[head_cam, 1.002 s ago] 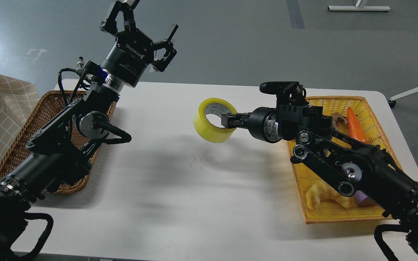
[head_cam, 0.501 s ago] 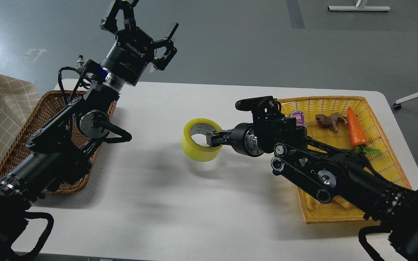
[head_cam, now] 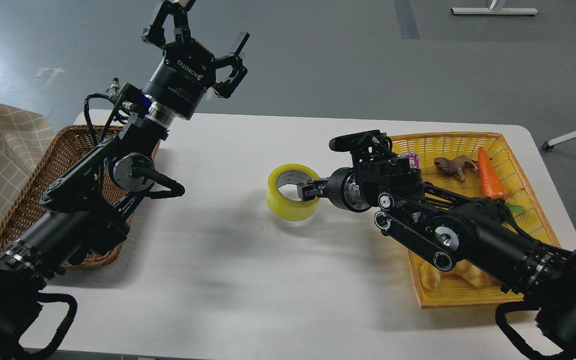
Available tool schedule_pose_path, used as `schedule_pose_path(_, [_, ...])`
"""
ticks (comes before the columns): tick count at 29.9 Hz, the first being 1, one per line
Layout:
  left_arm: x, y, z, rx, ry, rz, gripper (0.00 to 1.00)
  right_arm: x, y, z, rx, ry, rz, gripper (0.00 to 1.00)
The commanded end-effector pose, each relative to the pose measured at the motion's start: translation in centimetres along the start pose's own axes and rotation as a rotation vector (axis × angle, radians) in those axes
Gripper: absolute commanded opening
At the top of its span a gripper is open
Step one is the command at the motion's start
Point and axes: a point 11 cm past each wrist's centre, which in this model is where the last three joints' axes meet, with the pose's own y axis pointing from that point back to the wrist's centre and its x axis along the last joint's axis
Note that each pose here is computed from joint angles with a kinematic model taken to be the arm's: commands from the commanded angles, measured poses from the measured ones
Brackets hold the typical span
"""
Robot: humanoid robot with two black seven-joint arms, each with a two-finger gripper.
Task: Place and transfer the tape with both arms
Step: 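Carry the tape roll toward the table center and lower it, then hold the tape roll on the table with the right gripper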
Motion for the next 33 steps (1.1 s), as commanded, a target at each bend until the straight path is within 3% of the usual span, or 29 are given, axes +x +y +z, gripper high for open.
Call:
schedule_pose_path(1, [0.0,0.0,0.0,0.0,0.0,-0.001,0.98,-0.1,0.0,0.0,0.001,0.001,-0.003,0.0])
schedule_pose_path(33, [0.0,0.0,0.0,-0.002,0.002,0.001,0.98,-1.7,-0.5,0.0,-0.005,0.024,-0.036,0.0])
